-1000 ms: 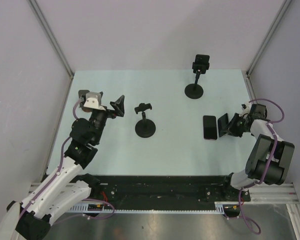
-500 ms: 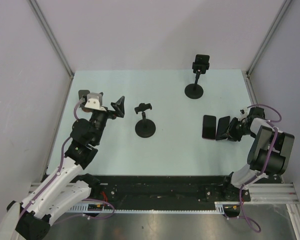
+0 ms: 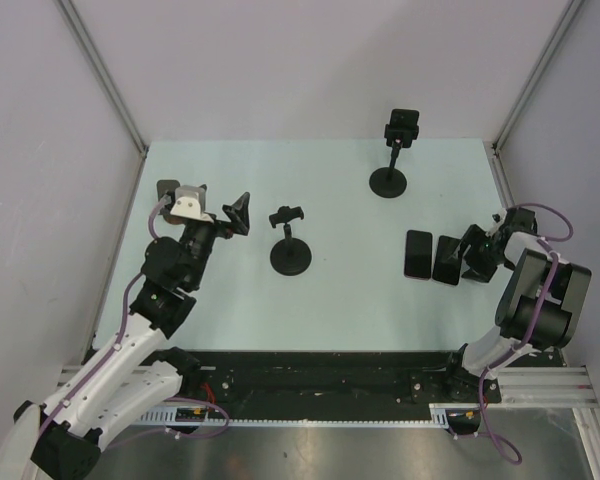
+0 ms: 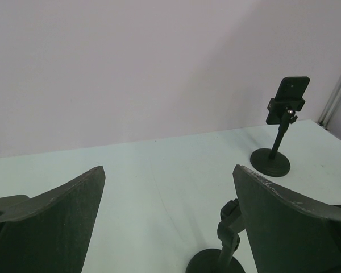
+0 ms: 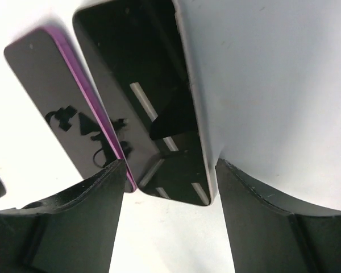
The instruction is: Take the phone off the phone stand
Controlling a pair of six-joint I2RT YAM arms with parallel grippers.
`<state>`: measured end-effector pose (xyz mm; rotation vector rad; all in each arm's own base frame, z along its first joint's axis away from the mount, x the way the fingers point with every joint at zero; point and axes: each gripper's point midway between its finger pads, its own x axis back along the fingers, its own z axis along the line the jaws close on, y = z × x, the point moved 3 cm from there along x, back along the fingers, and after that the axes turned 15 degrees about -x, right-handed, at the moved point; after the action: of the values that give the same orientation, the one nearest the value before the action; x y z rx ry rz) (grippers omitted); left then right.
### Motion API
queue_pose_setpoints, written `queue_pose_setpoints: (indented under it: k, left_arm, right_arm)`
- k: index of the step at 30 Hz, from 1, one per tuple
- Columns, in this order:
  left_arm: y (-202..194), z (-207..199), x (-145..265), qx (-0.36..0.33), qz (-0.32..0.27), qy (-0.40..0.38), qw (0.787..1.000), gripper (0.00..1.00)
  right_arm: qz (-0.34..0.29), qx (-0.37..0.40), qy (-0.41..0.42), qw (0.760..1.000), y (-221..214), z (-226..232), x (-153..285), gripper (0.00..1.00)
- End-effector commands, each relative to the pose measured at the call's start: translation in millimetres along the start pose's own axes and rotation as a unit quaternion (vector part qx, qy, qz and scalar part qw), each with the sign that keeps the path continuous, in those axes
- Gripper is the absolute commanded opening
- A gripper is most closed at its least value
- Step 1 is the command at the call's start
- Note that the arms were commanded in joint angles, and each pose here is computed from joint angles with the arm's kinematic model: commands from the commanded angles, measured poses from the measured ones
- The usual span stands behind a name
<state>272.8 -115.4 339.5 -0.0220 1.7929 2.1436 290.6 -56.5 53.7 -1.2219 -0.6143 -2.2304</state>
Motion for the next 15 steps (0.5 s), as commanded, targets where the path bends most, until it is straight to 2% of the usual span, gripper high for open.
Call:
queue_pose_setpoints:
  k: [1,5,15]
  left_arm:
    - [7.4,0.6,-1.2,-0.011,-0.020,0.000,1.000,1.00]
    - [6.3,-1.9,-2.4,-0.009,-0.019,-0.005,1.000,1.00]
    - [3.2,-4.9,-4.6,-0.007,-0.014,-0.011,1.000,1.00]
  right_arm:
    - [-0.053,0.013,-0.074,0.996,25.3,-18.7,-6.5,0.70]
    - [-0.039,0.023,-0.086,0.995,23.9,-19.9,-18.7,0.69]
    - [-0.016,0.067,-0.057,0.996,22.8,-0.7,-38.4,0.51]
